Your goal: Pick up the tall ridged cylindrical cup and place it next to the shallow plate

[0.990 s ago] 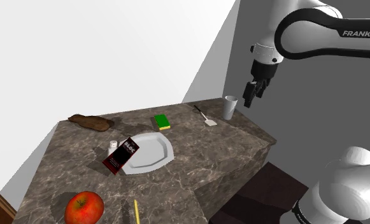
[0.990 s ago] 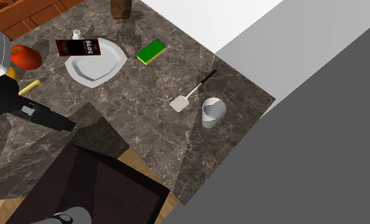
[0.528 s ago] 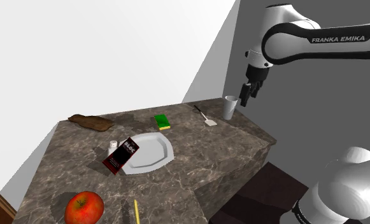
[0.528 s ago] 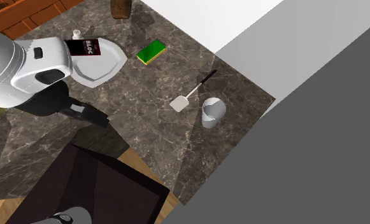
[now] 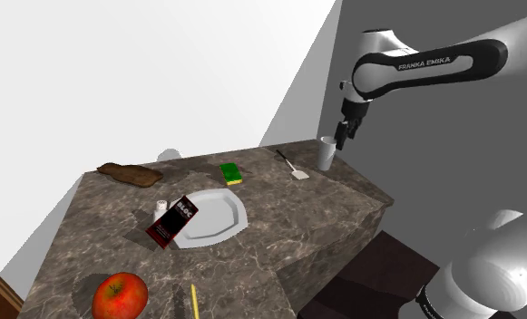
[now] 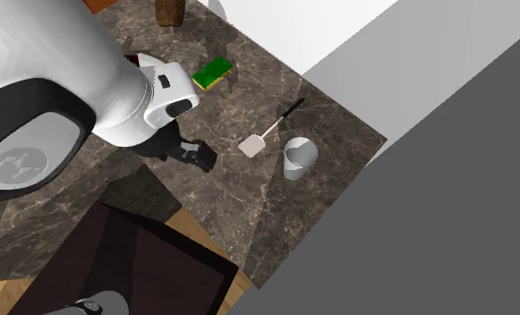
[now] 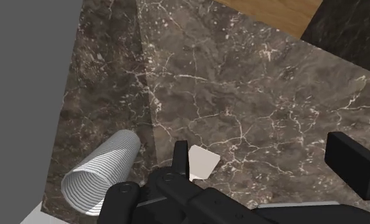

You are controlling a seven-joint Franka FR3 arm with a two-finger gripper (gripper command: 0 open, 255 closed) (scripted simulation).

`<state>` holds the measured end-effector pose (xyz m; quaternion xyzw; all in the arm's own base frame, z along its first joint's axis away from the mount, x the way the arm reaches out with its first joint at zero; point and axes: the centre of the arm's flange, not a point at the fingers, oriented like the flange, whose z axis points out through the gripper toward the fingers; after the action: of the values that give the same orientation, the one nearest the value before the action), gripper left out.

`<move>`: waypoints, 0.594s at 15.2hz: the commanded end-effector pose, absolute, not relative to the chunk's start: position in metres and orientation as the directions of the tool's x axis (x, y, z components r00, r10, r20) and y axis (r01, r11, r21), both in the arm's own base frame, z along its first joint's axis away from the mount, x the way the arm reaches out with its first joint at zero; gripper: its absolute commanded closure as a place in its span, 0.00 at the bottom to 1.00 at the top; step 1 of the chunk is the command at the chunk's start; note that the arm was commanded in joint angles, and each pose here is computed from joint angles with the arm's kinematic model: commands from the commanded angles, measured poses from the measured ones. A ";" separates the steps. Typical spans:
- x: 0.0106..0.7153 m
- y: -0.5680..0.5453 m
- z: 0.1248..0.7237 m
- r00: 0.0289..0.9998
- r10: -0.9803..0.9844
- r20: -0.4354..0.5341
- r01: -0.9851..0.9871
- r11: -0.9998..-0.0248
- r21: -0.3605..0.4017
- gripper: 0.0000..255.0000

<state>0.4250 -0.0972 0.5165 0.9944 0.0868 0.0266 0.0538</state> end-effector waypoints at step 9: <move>0.515 -0.185 0.461 0.970 0.241 0.033 0.237 -0.966 0.103 0.00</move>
<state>0.5058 -0.1761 0.4685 0.9917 0.1164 0.0232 0.0495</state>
